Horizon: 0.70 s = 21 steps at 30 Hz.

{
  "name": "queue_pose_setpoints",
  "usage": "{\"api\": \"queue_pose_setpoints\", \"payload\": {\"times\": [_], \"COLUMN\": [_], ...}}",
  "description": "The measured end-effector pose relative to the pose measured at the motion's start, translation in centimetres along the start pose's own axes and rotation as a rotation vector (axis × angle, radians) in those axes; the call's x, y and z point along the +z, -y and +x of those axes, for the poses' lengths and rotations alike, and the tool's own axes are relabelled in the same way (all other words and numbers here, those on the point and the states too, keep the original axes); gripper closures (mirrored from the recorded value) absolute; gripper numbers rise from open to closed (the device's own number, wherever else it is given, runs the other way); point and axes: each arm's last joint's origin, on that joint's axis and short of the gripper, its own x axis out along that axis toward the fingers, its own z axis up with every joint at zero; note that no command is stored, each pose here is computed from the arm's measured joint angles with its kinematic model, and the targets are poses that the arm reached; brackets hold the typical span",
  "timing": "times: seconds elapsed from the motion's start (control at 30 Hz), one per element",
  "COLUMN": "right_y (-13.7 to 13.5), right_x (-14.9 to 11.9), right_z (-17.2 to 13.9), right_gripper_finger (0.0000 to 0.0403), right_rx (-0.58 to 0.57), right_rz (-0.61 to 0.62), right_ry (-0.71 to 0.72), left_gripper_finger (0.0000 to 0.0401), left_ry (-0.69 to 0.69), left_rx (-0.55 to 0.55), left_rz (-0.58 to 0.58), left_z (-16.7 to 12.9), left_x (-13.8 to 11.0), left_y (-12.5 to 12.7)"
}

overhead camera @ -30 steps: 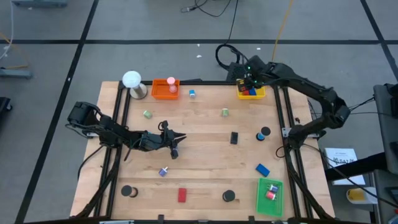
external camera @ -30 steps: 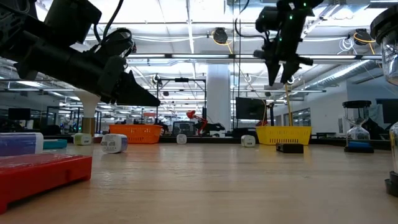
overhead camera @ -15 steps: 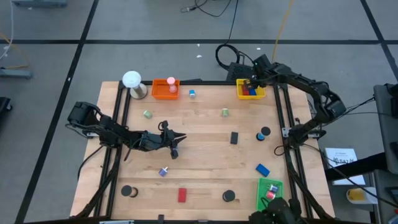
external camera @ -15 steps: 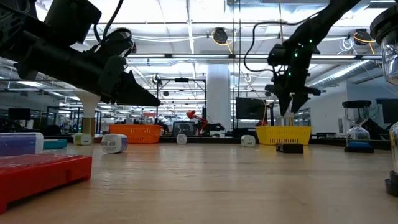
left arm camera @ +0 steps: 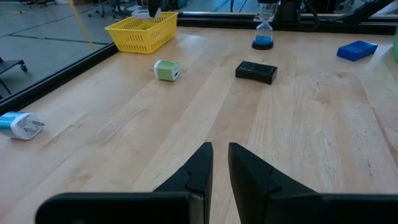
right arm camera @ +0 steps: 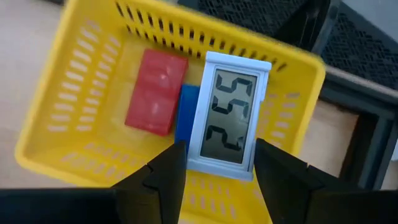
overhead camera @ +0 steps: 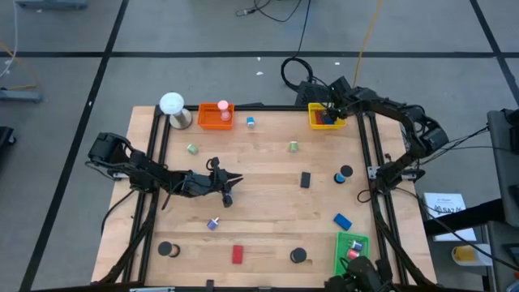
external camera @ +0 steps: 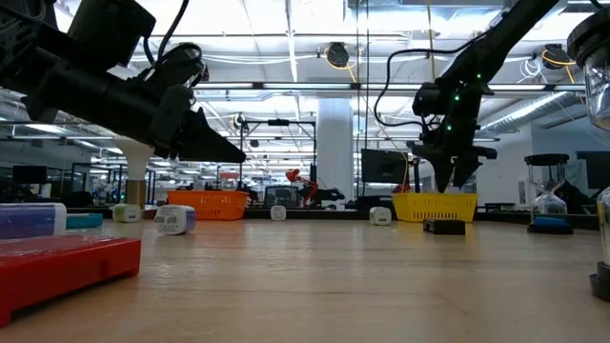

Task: Pick & Place Office items
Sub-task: Put the white timer into the yellow basket

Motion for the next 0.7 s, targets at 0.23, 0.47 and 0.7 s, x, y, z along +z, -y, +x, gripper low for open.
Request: {"api": "queue_pose_setpoints", "payload": {"times": [0.23, 0.47, 0.7], "right_y": [0.4, 0.3, 0.2], "right_x": [-1.0, -0.7, -0.9], "right_z": [0.8, 0.9, 2.4], "right_gripper_finger": [0.0236, 0.0236, 0.0236], "right_rx": [-0.054, -0.048, -0.057], "right_rz": [-0.005, 0.002, -0.005], "right_ry": [-0.021, 0.005, -0.043], "left_gripper_finger": [0.0345, 0.0345, 0.0345], "left_ry": [0.0, 0.0, 0.0], "left_rx": [0.0, 0.0, 0.0], "left_rz": [0.0, 0.0, 0.0], "left_z": [0.0, 0.0, 0.0], "left_x": [0.0, 0.0, 0.0], "left_y": [0.0, 0.0, 0.0]}}
